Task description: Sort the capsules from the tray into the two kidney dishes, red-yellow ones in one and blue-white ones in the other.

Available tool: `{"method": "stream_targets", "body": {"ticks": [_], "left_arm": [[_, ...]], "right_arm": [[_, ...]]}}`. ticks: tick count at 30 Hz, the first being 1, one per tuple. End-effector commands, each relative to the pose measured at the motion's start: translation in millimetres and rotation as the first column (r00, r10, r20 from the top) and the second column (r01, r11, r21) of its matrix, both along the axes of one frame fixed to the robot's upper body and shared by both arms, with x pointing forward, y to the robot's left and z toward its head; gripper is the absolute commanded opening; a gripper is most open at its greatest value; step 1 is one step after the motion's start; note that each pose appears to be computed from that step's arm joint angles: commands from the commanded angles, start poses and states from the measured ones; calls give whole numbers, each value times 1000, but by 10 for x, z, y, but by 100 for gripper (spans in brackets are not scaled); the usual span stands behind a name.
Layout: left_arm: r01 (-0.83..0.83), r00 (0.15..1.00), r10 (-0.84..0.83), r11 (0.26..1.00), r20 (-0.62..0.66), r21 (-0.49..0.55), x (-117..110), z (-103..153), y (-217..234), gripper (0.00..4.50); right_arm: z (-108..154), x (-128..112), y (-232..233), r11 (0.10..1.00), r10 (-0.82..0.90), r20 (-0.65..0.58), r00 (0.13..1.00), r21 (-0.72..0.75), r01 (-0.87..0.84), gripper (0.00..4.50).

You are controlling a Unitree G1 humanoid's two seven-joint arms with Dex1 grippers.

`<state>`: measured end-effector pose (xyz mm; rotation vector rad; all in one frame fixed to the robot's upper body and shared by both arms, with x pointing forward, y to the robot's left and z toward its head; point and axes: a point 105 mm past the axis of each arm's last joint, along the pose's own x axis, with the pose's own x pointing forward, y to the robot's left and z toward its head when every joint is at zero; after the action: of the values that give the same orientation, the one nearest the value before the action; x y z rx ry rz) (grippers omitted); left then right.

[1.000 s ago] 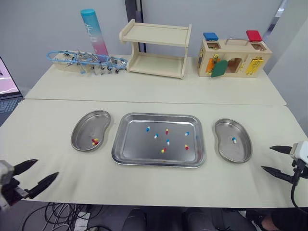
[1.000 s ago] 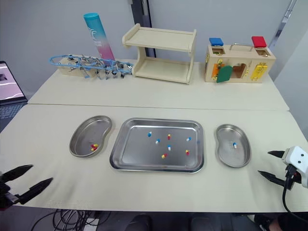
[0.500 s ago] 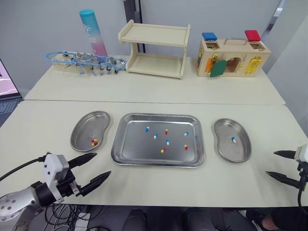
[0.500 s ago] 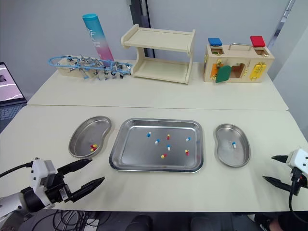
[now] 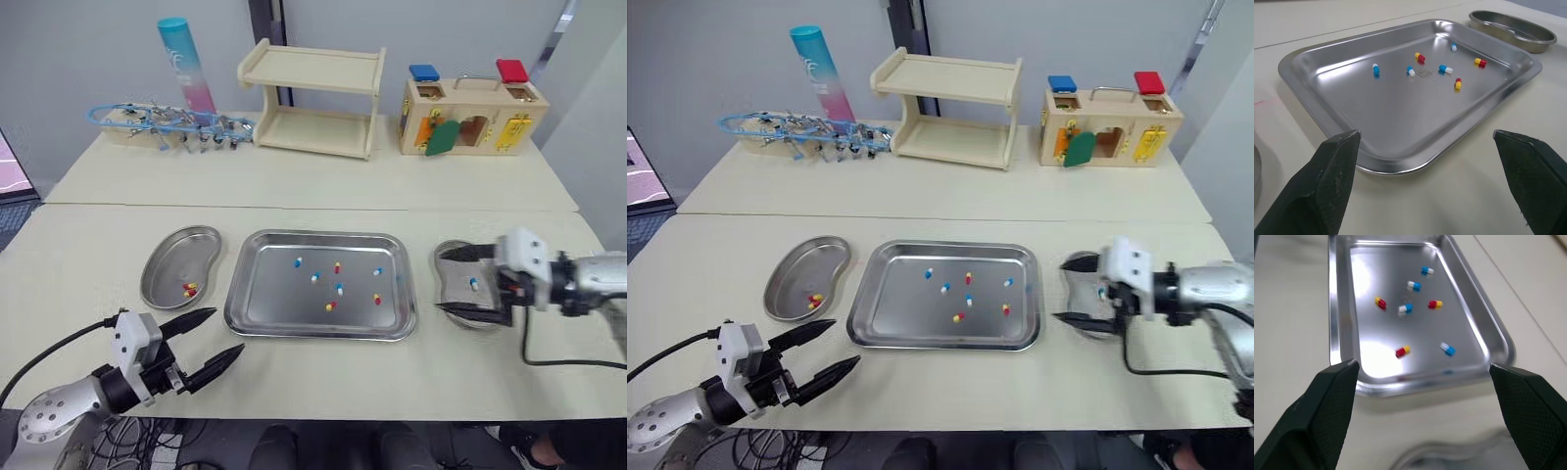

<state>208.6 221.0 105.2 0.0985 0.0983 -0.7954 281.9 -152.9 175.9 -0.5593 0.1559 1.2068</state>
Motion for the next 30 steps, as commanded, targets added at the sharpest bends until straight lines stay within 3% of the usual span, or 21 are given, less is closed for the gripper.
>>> {"method": "stream_targets", "body": {"ticks": [1,7,9,15,21,30], "left_arm": [[-3,999,3,1000,50,-1,5,72,-93,450],[-50,997,51,999,54,-20,32,29,-63,450],[-57,997,58,998,52,-20,25,-4,-42,450],[-71,996,72,997,49,-21,5,-108,26,450],[-73,995,74,997,63,-24,6,-165,30,450],[-63,994,66,997,90,-31,29,-149,-9,450]], "right_arm": [[13,144,582,997,82,47,996,8,-82,446],[-94,373,1295,996,90,50,995,9,-91,430],[-123,411,1451,996,85,46,995,12,-85,383],[-245,603,1794,999,33,53,998,-7,-33,186],[-377,829,1974,996,-86,33,996,-15,86,186],[-450,943,2092,991,-132,42,990,-2,133,186]]}}
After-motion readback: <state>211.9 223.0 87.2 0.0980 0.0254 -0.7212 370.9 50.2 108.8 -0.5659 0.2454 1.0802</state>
